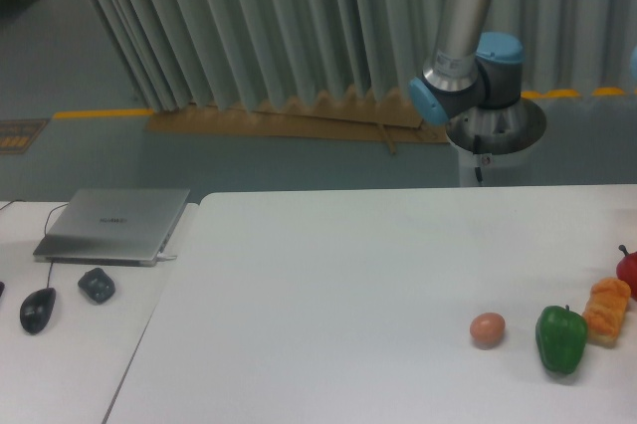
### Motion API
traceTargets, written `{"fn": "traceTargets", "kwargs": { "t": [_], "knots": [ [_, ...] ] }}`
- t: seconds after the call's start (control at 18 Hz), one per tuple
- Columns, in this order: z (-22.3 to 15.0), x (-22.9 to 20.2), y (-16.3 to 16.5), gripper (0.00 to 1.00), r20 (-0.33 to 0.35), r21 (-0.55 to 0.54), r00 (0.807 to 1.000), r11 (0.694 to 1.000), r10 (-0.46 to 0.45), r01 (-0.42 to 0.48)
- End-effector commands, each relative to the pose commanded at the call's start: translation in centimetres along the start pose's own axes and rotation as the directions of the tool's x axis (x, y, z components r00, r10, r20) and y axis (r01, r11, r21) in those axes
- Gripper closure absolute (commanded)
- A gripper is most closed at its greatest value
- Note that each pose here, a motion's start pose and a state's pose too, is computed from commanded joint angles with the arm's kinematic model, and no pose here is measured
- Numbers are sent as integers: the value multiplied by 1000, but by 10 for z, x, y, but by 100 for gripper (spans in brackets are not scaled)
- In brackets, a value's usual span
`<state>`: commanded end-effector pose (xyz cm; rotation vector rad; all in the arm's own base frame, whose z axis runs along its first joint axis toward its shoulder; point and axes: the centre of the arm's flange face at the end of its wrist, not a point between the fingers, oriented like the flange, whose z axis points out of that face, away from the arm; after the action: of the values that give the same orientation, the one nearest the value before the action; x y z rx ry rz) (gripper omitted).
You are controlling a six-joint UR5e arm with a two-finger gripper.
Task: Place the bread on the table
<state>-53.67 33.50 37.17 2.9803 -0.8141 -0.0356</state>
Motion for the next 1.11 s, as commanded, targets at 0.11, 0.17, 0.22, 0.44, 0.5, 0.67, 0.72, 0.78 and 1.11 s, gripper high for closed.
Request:
{"fn": "traceTargets", "kwargs": {
  "t": [0.11, 0.17, 0.22, 0.44, 0.5, 0.67, 0.72, 0.78, 1.11],
  "knots": [
    [-1, 1, -1, 0, -1, 2, 1000, 1000, 0, 0],
    [-1, 1, -2, 0, -1, 2, 1000, 1000, 2, -2],
    [-1, 1, -2, 0, -1, 0, 1000, 1000, 3, -3],
    [0, 1, -1, 0, -3, 1, 1000, 1000, 0, 0],
    [0, 1, -2, 0, -3, 1, 1000, 1000, 2, -2],
    [0, 1, -2, 0, -3, 1, 1000, 1000, 3, -3],
    [1, 1, -2, 0, -4, 1, 1000, 1000, 2, -2],
    [0, 2, -2, 0, -3, 1, 1000, 1000, 2, -2],
    [3, 4, -1, 0, -18, -4, 1000, 1000, 4, -4]
  ]
}}
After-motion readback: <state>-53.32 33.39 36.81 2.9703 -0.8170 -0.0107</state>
